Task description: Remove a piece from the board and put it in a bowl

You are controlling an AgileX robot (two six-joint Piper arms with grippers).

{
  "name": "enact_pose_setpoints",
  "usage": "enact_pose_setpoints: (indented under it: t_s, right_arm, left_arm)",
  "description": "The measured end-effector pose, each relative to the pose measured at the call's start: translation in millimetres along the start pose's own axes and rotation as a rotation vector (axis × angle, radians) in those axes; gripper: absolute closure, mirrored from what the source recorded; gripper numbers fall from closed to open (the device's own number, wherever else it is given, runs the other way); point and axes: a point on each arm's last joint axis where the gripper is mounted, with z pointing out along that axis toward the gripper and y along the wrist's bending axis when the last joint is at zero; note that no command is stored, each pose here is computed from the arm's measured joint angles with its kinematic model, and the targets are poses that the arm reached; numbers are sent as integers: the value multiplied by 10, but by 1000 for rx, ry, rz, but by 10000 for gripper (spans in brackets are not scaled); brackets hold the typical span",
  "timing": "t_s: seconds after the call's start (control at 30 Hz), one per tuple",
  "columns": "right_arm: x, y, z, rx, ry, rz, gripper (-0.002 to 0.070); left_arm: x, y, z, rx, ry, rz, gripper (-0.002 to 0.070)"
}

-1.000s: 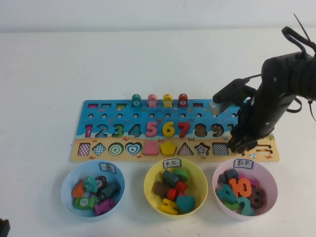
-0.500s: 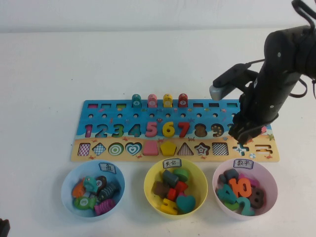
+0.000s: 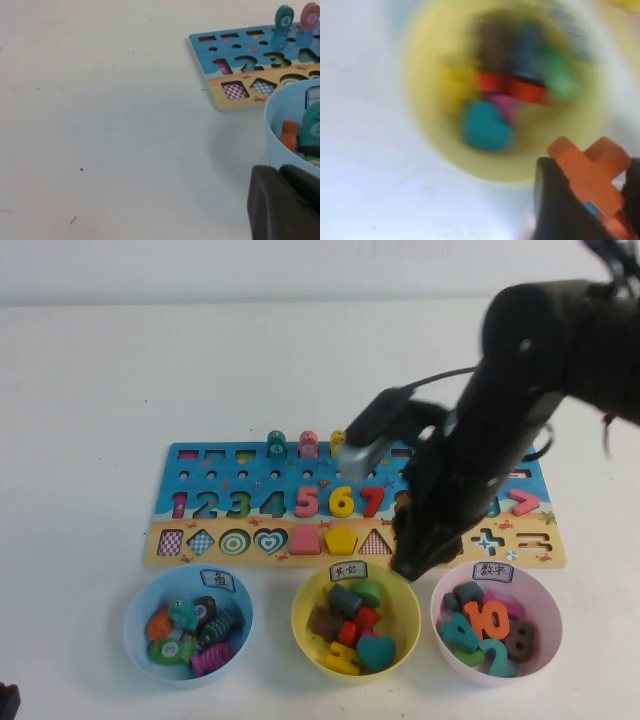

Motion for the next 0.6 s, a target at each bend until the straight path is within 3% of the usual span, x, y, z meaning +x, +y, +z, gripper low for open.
enact_pose_setpoints:
  t_s: [0.2,0.4,0.6]
  right_arm:
    - [-225,447,175,-13,-48,-218,430]
    - [-302,464,320,-18,-73,-273,423]
    - [-314,459,363,-26,-73,-268,185]
  left_arm:
    - [0,0,0,0,0,0,678]
    - [0,0,0,0,0,0,678]
    - [0,0,0,0,0,0,678]
